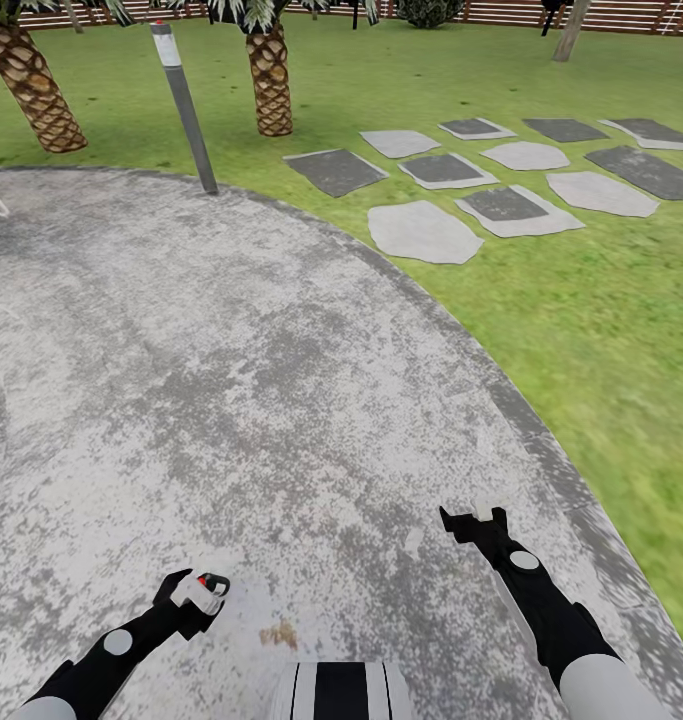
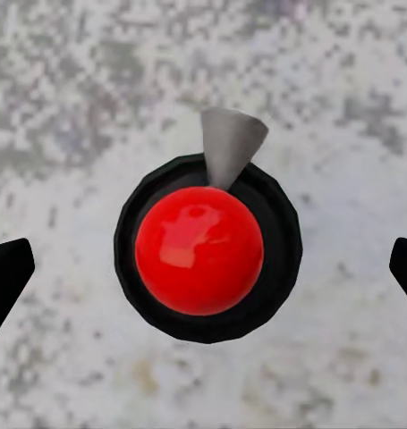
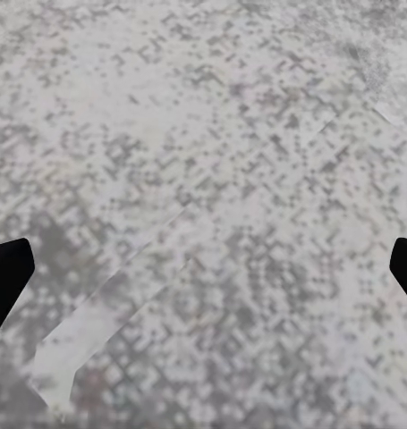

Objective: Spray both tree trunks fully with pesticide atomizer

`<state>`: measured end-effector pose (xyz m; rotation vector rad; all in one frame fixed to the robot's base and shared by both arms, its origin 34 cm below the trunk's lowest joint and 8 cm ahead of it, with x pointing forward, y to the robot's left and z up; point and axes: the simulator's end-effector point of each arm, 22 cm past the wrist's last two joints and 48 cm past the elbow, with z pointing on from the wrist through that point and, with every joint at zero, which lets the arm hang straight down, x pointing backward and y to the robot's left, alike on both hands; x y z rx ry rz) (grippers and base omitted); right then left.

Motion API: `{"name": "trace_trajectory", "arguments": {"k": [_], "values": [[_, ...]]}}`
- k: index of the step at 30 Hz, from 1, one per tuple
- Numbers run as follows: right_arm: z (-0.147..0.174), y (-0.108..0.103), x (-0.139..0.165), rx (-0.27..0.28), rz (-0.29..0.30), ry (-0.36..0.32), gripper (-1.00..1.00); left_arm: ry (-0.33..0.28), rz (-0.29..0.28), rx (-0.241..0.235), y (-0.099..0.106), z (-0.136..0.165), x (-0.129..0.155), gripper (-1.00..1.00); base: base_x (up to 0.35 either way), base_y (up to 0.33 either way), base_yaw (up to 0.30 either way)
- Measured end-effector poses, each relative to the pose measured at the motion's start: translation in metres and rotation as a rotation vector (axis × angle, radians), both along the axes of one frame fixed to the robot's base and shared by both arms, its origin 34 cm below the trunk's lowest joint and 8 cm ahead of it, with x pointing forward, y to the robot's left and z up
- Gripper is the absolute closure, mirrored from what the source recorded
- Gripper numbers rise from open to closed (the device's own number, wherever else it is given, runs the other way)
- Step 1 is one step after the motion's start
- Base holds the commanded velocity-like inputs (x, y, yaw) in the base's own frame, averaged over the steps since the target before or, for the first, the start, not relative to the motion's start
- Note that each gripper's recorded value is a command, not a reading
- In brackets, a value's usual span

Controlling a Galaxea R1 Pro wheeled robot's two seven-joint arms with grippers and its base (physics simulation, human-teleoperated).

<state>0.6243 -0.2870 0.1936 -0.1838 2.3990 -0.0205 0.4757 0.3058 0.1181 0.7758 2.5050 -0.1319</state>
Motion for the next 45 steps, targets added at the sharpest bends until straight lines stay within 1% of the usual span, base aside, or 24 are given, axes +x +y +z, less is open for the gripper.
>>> {"name": "trace_trajectory", "arguments": {"k": [19,27,28,45], "values": [[0.0052,0.0000,0.0030,0.000,0.000,-0.010,-1.00,-0.009,-0.001,-0.004,-0.0020,0.0035,0.0032,-1.00,0.000,0.000,0.000],[0.0063,-0.0003,0.0037,0.000,-0.001,-0.012,-1.00,-0.001,-0.004,-0.008,-0.0041,0.0029,0.0004,-1.00,0.000,0.000,0.000],[0.0063,-0.0004,0.0037,0.000,-0.001,-0.012,-1.00,-0.001,-0.004,-0.009,-0.0041,0.0029,0.0004,1.00,0.000,0.000,0.000],[0.0064,-0.0004,0.0037,0.000,-0.001,-0.012,-1.00,-0.011,-0.003,-0.010,-0.0043,0.0045,0.0042,1.00,0.000,0.000,0.000]]}}
